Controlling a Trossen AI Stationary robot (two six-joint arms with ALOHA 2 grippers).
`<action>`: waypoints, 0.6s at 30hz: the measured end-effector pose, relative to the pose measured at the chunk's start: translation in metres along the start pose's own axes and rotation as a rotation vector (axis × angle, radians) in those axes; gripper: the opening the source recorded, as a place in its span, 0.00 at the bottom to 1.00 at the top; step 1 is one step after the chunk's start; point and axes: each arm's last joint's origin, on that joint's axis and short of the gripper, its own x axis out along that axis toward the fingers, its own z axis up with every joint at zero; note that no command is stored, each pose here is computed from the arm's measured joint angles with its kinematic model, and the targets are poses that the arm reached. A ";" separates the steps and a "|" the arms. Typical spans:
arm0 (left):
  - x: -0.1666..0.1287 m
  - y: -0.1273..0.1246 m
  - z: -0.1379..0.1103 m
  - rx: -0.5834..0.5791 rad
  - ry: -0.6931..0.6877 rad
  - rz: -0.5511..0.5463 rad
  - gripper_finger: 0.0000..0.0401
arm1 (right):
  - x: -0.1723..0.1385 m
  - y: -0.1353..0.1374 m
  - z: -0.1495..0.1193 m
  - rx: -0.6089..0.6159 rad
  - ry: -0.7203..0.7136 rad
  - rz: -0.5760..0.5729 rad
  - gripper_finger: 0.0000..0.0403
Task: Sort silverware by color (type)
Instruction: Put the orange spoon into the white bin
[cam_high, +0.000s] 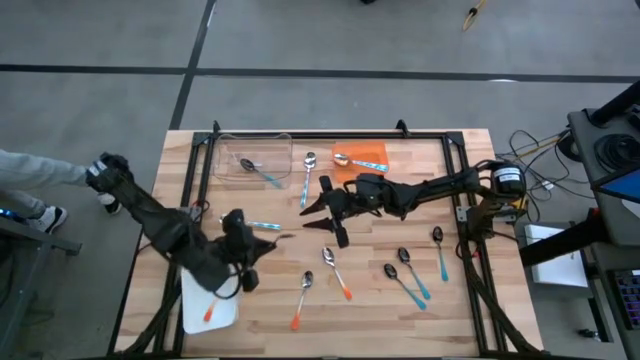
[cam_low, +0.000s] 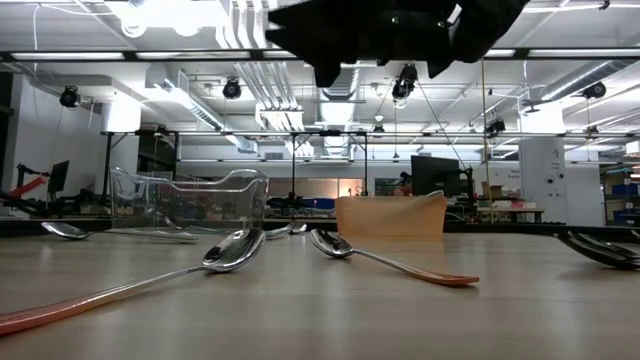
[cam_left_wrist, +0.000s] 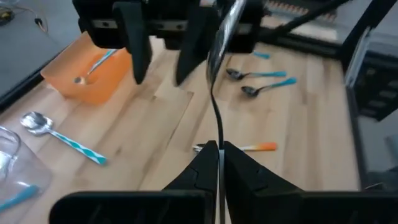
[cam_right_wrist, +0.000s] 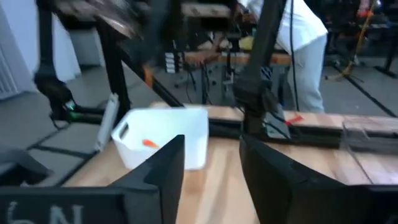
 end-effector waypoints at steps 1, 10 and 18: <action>0.003 0.002 0.001 0.017 0.008 0.004 0.00 | 0.001 0.002 0.001 0.008 -0.013 0.005 0.39; 0.021 0.019 0.009 -0.070 -0.003 0.087 0.00 | 0.012 0.018 0.019 -0.061 -0.092 -0.002 0.49; 0.022 0.020 0.009 -0.062 -0.003 0.091 0.00 | 0.018 0.019 0.035 -0.098 -0.129 -0.017 0.48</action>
